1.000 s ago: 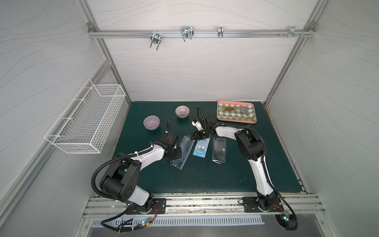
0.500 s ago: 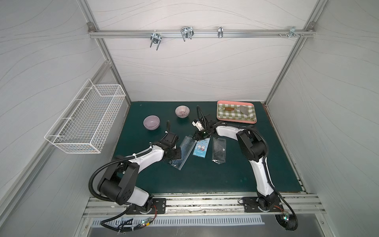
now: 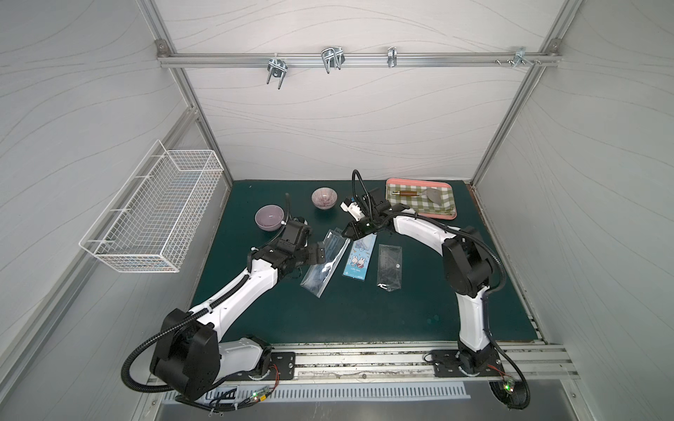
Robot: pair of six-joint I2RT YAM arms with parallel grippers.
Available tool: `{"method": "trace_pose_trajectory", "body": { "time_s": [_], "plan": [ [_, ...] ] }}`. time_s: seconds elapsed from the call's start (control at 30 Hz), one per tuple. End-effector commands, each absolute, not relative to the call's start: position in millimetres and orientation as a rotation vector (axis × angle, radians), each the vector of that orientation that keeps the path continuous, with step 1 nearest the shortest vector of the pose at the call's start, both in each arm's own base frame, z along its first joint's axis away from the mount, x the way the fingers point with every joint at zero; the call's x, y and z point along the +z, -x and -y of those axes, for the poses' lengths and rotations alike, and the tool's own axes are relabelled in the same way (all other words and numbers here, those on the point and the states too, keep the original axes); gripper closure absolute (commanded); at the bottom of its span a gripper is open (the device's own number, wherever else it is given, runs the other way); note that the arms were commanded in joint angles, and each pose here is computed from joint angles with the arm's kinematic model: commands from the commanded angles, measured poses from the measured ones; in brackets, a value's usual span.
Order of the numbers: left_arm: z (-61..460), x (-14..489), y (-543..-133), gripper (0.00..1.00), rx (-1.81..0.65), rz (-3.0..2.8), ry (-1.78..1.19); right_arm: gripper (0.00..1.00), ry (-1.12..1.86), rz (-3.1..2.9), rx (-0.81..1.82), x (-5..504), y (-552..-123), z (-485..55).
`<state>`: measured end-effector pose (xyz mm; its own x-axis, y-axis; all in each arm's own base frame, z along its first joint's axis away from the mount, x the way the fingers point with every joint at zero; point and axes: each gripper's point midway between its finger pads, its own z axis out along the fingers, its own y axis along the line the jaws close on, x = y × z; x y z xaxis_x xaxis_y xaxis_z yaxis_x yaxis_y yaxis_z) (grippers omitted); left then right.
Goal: Open the ruler set and take out the ruler
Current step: Pick up the ruler set bag from the center of the board.
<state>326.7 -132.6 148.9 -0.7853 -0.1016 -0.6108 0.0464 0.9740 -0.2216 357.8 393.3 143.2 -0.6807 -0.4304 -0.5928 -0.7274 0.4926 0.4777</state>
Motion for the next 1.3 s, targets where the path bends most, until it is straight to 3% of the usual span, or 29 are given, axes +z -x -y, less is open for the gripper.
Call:
{"method": "trace_pose_trajectory", "body": {
  "time_s": [0.0, 0.33, 0.67, 0.97, 1.27],
  "plan": [
    [144, 198, -356, 0.01, -0.35, -2.334, -0.02, 1.0, 1.095, -2.235, 1.022, 186, -339, -393],
    [133, 275, -378, 0.02, -0.583, -2.147, -0.075, 1.0, 1.24, -2.025, 1.071, 250, -311, -391],
    [150, 337, -361, 0.03, -0.773, -1.913, -0.475, 1.0, 1.458, -1.83, 1.04, 277, -290, -385],
    [170, 334, -332, 0.08, -0.81, -1.794, -0.81, 1.0, 1.621, -1.717, 1.0, 296, -276, -375],
    [183, 339, -327, 0.07, -0.84, -1.648, -1.0, 1.0, 1.697, -1.679, 0.937, 312, -269, -363]
  ]
}}
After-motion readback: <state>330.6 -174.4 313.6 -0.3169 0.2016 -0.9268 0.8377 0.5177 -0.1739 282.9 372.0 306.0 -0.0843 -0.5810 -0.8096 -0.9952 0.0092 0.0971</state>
